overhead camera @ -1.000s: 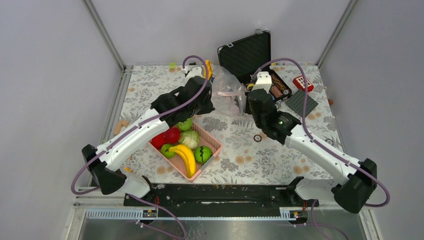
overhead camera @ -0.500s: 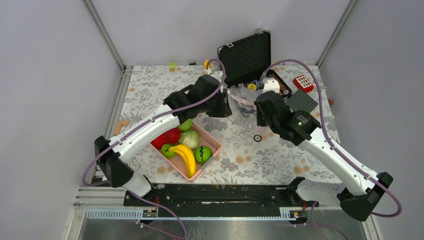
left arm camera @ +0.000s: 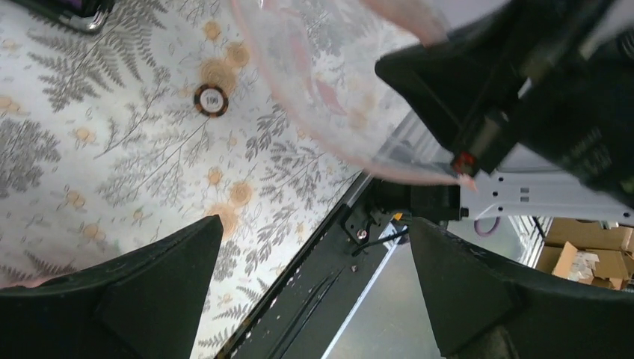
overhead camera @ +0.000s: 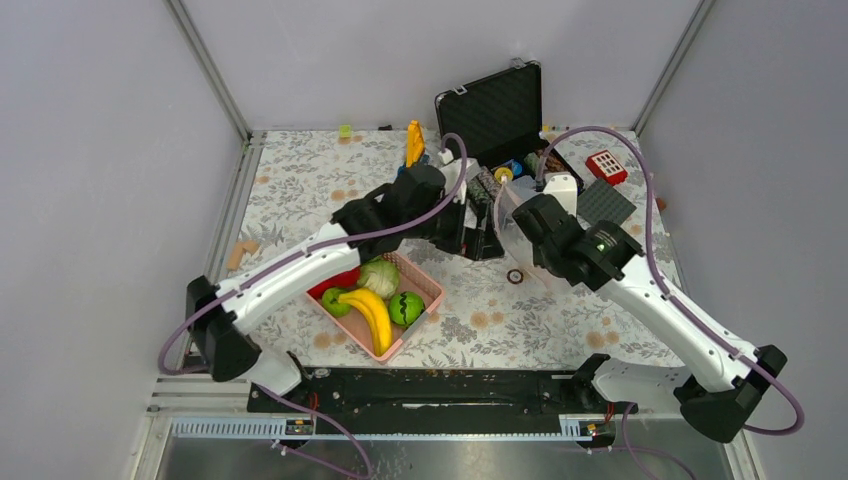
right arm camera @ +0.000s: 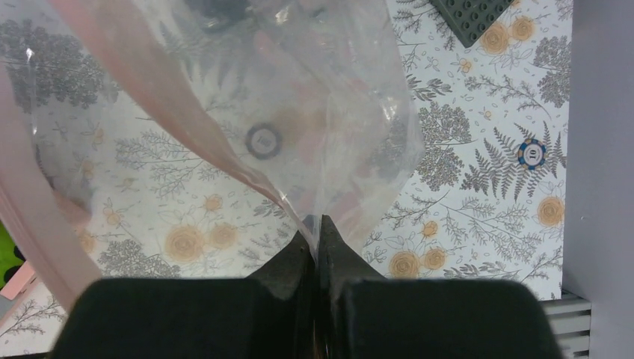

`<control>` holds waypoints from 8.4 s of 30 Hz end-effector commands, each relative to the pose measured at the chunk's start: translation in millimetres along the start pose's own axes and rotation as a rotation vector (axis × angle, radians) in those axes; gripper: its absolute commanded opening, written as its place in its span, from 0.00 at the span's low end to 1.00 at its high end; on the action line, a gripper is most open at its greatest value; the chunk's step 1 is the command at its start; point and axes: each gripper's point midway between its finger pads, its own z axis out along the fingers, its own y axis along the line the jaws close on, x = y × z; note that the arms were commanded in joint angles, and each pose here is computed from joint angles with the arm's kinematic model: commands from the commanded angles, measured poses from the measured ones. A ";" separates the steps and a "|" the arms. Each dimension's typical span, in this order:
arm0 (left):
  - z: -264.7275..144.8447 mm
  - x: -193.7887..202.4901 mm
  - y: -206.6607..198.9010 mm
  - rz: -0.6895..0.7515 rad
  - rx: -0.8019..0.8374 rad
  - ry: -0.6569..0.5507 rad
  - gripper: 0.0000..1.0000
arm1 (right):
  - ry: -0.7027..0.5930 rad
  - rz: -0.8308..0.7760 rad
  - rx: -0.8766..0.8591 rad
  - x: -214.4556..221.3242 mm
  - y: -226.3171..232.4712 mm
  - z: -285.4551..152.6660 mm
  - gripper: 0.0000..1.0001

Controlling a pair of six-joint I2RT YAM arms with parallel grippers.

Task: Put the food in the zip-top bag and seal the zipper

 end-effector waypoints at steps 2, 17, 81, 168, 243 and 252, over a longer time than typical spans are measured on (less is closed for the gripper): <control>-47.2 -1.6 16.1 -0.008 -0.096 -0.145 0.99 | -0.013 0.062 0.015 -9.8 15.3 15.0 0.00; -119.1 29.0 196.1 -0.399 -0.732 -0.288 0.99 | 0.016 0.089 -0.004 2.7 44.3 50.3 0.00; -48.6 -60.4 22.5 -0.010 0.014 -0.415 0.31 | 0.125 0.205 -0.346 0.0 102.4 23.4 0.01; -41.8 -69.8 63.6 -0.021 -0.422 -0.323 0.00 | -0.145 0.006 0.071 -79.0 -15.6 10.0 0.52; -170.9 76.8 269.4 -0.578 -0.972 -0.306 0.31 | -0.017 0.040 -0.192 -32.5 39.5 30.1 0.02; -175.4 -13.0 184.4 -0.419 -0.549 -0.525 0.27 | -0.014 0.049 -0.218 -32.1 43.7 28.4 0.02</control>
